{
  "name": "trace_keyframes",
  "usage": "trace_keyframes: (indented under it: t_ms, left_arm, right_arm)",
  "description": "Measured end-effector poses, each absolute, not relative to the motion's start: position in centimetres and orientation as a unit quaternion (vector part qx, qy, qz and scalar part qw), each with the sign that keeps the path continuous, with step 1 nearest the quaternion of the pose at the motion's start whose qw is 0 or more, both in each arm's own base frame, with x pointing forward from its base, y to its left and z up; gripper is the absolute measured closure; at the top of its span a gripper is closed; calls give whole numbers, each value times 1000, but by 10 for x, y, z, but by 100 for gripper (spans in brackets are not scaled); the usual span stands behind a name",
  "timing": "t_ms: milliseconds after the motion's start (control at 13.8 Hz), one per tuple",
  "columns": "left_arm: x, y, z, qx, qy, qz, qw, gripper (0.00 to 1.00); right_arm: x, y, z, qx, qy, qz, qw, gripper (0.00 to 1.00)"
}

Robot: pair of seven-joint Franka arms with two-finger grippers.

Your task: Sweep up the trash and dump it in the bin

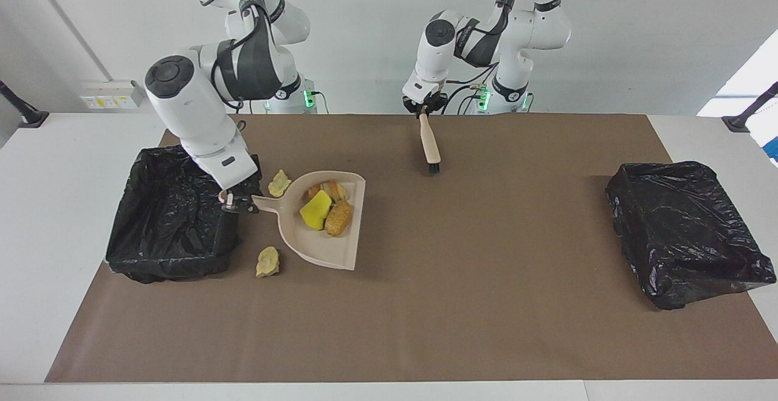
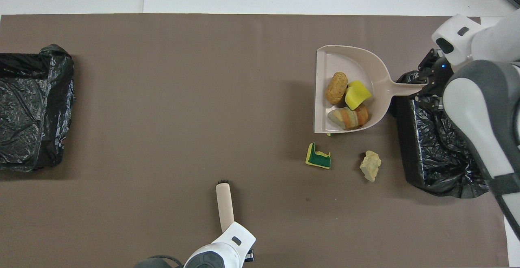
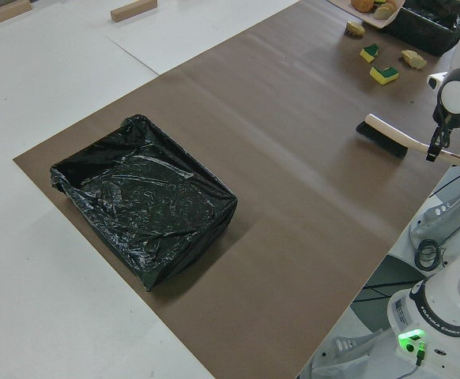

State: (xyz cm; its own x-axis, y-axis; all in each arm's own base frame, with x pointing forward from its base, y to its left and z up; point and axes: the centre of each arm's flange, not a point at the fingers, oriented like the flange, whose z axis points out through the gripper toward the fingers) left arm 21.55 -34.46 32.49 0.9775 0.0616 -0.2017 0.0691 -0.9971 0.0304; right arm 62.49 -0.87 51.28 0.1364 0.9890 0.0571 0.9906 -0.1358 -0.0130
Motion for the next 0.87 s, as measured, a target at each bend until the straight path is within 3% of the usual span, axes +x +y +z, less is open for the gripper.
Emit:
trace_keyframes:
  t_ms: [217, 289, 650, 722, 867]
  left_arm:
    - [216, -345, 325, 993, 42, -109, 28, 74]
    - [216, -345, 325, 992, 40, -112, 30, 70]
    - [255, -359, 341, 989, -1, -127, 77, 5]
    - [269, -360, 351, 989, -2, -121, 87, 0]
    - [298, -355, 375, 992, -19, -101, 78, 0]
  right_arm:
    - [613, -80, 525, -743, -669, -10, 13, 68]
    - [609, -107, 525, -740, -672, -9, 10, 68]
    - [574, -228, 531, -731, -680, 44, -26, 68]
    - [569, -241, 533, -729, -680, 67, -40, 68]
    - [563, -255, 539, -719, -682, 115, -69, 68]
